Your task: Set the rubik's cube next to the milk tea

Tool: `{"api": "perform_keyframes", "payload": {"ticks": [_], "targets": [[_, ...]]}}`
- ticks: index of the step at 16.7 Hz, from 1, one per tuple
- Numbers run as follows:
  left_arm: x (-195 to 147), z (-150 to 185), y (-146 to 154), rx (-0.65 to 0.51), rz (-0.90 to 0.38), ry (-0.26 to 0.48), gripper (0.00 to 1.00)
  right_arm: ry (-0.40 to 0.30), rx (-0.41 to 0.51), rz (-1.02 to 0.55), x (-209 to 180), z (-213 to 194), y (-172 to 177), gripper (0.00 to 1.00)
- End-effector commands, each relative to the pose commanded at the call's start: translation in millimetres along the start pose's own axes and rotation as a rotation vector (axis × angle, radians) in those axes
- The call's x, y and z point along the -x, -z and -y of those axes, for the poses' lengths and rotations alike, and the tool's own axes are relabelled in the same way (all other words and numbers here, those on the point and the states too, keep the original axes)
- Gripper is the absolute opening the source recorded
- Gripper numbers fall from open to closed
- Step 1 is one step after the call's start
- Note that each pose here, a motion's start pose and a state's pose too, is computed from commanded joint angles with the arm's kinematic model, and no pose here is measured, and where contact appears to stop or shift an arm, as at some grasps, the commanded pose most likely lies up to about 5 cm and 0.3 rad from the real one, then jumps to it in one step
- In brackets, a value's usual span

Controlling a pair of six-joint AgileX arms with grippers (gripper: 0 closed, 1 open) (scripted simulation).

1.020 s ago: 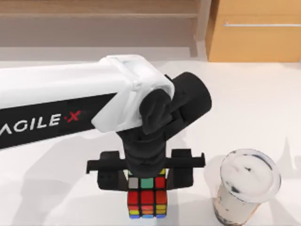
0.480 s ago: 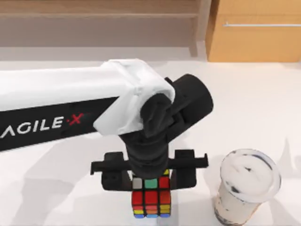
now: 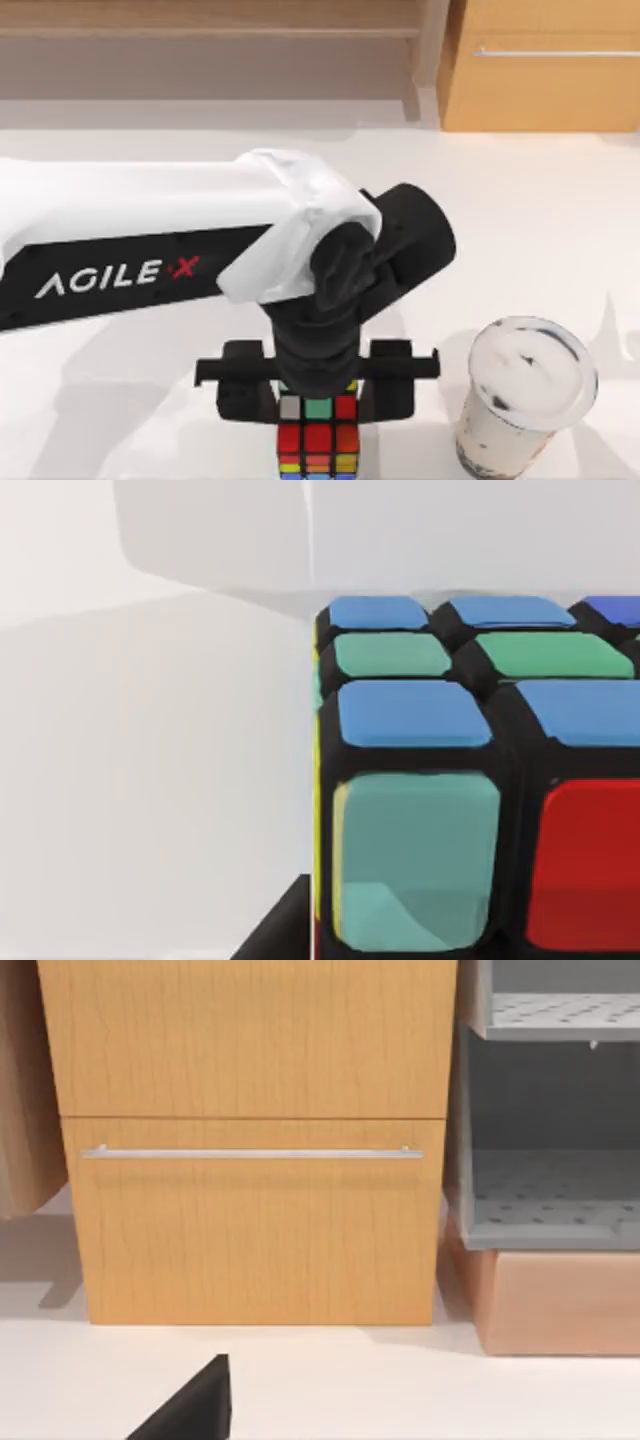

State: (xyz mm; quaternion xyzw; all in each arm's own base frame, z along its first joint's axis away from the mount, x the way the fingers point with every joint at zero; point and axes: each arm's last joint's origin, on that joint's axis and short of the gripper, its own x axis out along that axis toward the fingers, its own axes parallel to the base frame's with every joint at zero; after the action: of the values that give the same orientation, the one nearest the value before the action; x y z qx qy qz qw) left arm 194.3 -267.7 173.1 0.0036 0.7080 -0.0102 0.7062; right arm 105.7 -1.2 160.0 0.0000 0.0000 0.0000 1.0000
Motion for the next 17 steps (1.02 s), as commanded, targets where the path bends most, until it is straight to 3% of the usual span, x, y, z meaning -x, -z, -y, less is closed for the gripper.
{"api": "perform_keyframes", "payload": {"ticks": [13,17], "targets": [[0.0,0.0,0.0,0.000,0.000,0.000,0.98,0.000,0.000,0.000,0.0,0.0,0.0,1.00],[0.0,0.0,0.0,0.000,0.000,0.000,1.00,0.000,0.000,0.000,0.0,0.0,0.0,1.00]]}}
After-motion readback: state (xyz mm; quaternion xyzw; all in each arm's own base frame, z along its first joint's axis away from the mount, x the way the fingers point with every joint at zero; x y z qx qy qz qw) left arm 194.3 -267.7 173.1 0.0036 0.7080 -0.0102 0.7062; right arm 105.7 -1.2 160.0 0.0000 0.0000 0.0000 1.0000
